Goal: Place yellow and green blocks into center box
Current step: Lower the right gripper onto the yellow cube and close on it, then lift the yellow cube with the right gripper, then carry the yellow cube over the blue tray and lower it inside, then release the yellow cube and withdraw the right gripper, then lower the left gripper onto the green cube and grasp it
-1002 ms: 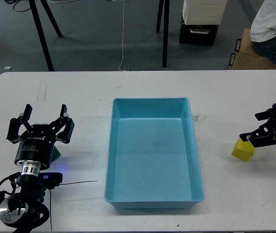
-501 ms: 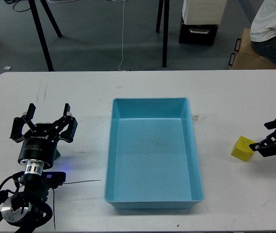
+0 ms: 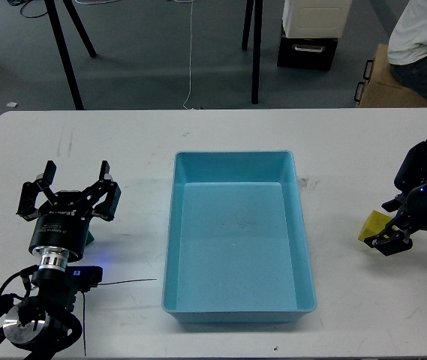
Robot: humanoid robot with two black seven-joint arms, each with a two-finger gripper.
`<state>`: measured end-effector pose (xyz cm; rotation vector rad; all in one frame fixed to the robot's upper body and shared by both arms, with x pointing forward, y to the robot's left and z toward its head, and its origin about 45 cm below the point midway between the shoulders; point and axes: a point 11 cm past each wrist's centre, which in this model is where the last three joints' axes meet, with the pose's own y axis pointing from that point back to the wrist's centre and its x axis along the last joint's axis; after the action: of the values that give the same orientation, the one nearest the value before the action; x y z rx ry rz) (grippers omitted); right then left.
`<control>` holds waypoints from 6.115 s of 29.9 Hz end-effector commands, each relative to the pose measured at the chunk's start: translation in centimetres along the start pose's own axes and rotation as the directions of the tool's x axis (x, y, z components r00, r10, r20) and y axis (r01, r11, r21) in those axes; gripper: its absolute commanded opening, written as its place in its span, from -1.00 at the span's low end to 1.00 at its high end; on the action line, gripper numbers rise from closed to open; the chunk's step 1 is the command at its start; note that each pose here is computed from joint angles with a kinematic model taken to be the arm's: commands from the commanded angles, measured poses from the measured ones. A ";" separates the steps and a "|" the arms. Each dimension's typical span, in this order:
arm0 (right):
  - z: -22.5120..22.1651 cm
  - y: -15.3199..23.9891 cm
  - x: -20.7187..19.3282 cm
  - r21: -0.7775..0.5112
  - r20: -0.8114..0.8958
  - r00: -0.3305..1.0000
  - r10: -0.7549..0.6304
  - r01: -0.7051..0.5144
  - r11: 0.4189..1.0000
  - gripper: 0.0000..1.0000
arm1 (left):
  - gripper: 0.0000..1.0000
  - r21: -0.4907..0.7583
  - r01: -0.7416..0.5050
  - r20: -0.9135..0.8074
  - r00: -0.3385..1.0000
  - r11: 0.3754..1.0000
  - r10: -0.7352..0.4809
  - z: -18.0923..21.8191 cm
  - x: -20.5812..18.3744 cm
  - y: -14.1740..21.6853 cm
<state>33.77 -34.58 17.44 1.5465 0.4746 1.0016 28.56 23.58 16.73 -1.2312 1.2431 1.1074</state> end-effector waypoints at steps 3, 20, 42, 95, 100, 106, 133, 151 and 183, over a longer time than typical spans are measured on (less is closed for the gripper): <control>-0.1 -0.8 0.4 0.001 -0.018 1.000 -0.014 0.014 1.000 0.89 | 1.00 -0.002 -0.002 0.000 1.000 1.000 0.002 0.1 0.1 0.1; 0.0 -1.5 -0.5 -0.017 -0.073 0.994 -0.076 0.074 0.997 -0.05 | 1.00 -0.003 -0.008 0.001 1.000 1.000 0.008 0.1 0.2 0.2; 4.0 10.8 16.5 -0.192 -0.256 0.923 0.287 -0.340 0.921 -0.92 | 1.00 -0.008 -0.002 0.005 1.000 1.000 0.002 0.4 0.1 0.1; -12.2 -1.4 26.2 0.272 -0.335 0.842 0.422 -0.342 0.899 0.96 | 1.00 0.072 0.133 0.643 0.751 0.988 -0.148 9.5 -8.9 -6.4; -10.8 2.8 30.6 0.281 -0.141 0.783 0.605 -0.555 0.783 0.96 | 1.00 -0.006 0.146 0.699 0.708 0.989 -0.101 12.7 -10.5 -8.2; -11.4 8.5 35.4 0.342 0.245 0.581 0.776 -0.801 0.492 0.96 | 1.00 -0.044 0.176 0.752 0.654 0.983 -0.083 14.8 -12.3 -9.6; -2.1 9.9 9.1 -0.520 0.836 -0.520 0.174 -0.853 -0.051 0.97 | 1.00 0.476 -0.626 -0.288 -0.775 0.618 -0.563 10.3 -12.7 -8.8; -4.2 7.0 -3.2 -0.750 0.658 -0.730 0.183 -0.656 0.079 0.97 | 1.00 0.233 -0.935 -0.746 -0.349 0.269 -0.567 7.8 -3.8 -6.9; -4.5 6.1 -4.3 -0.767 0.641 -0.747 0.178 -0.632 0.108 0.97 | 0.98 0.152 -0.960 -0.714 -0.271 0.234 -0.646 10.0 -0.1 -7.1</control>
<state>26.38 -36.55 21.67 2.3919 -2.2483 0.0974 36.32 33.31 16.73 -3.6619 2.5441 1.0604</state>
